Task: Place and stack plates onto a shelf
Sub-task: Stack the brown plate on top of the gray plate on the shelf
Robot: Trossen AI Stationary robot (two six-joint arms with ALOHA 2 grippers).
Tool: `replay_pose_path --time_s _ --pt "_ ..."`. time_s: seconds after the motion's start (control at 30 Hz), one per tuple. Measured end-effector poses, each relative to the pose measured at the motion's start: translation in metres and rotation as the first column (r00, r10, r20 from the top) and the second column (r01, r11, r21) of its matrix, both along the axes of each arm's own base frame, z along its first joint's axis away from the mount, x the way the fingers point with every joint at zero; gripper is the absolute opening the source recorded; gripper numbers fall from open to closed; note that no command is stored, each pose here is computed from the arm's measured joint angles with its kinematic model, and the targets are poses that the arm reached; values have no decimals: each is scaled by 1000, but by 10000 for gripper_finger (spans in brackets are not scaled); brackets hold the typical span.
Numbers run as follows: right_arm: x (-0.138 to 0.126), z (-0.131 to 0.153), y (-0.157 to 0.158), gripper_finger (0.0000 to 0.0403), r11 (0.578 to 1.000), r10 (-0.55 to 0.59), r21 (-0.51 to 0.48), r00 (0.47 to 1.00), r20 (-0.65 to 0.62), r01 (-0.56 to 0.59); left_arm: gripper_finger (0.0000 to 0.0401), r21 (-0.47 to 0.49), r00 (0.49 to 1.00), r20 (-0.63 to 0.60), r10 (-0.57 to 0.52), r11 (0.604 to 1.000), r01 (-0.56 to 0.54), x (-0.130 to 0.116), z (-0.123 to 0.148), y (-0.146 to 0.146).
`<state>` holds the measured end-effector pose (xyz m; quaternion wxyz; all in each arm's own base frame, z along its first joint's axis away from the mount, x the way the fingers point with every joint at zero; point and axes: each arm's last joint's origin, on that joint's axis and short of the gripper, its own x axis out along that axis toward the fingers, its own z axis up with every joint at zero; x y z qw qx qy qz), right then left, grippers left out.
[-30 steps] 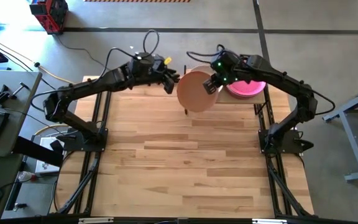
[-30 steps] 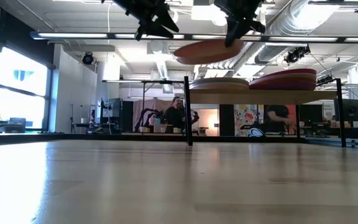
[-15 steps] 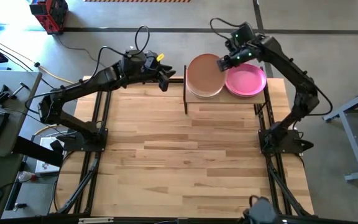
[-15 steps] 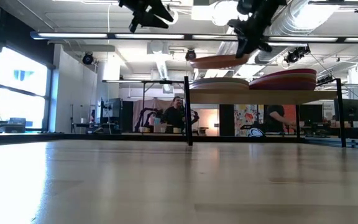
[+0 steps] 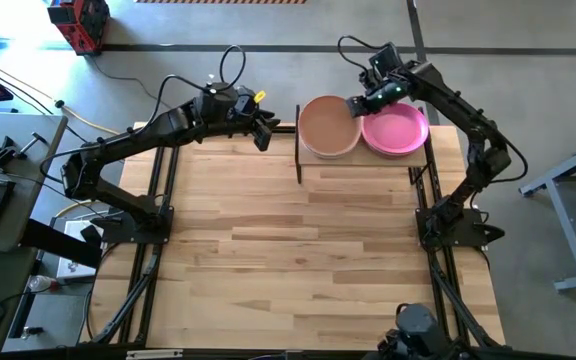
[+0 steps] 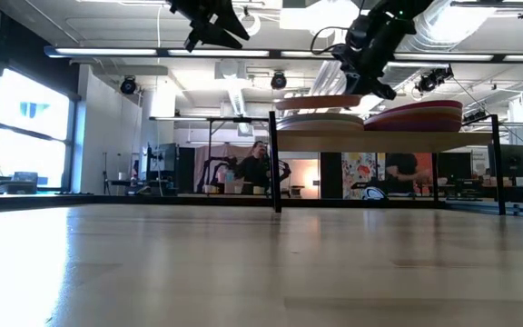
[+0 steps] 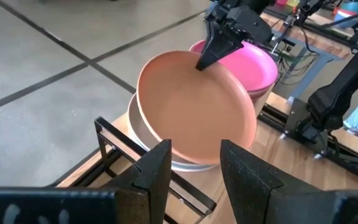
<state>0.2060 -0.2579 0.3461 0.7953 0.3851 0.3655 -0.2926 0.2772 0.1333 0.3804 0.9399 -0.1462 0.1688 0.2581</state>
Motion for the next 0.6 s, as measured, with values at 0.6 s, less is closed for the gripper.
replay_pose_path --time_s 0.6 --pt "7 -3 2 2 997 -46 -64 995 -90 40 125 -17 999 -39 1 1000 -2 -1 -4 -1"
